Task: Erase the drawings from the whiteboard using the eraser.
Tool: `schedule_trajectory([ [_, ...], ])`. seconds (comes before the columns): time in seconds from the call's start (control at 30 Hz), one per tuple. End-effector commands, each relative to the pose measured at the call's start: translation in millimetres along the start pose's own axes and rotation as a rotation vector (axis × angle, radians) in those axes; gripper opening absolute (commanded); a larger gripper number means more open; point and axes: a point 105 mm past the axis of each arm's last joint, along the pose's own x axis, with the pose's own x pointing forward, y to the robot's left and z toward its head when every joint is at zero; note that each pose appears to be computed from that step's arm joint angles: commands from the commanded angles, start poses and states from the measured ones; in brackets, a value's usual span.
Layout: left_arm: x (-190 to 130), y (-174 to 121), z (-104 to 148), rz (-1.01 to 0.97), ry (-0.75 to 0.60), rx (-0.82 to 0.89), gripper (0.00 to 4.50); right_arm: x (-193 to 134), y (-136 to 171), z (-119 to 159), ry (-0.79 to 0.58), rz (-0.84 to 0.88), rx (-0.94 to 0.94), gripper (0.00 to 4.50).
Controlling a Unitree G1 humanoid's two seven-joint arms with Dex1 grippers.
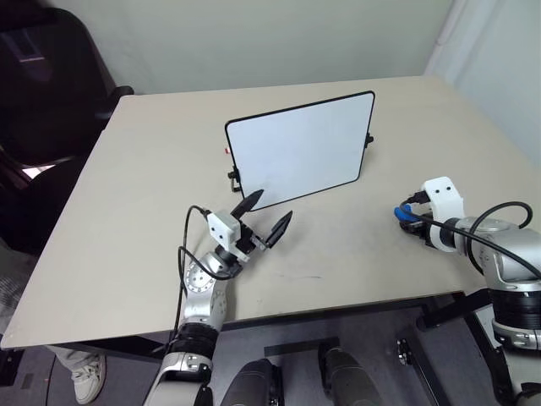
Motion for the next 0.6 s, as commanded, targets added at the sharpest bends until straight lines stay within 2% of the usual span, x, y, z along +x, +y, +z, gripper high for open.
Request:
schedule_trajectory([
  [0.03, 1.8, -1.8, -1.7, -0.008, -0.01, -0.02, 4.5, -15.8, -8.6, 26.1, -0.177, -0.032, 0.005, 2.78],
  [0.1, 3.7, -3.2, -3.2, -0.016, -0.006, -0.027, 4.5, -26.6, -11.7, 39.9, -0.316, -0.039, -0.02, 3.44],
  [0.3, 4.3, -6.3, -7.2, -0.017, 0.003, -0.043, 4.5, -63.5, -2.3, 60.9, -0.627, 0.052, -0.027, 3.44],
  [0.4, 3.2, -8.2, -9.9, -0.016, 0.008, -0.053, 4.5, -80.6, 20.2, 63.1, -0.759, 0.245, 0.067, 3.44],
  [0.6, 1.3, -8.4, -11.0, -0.009, 0.009, -0.06, 4.5, -94.5, 46.6, 59.0, -0.825, 0.398, 0.049, 3.44],
])
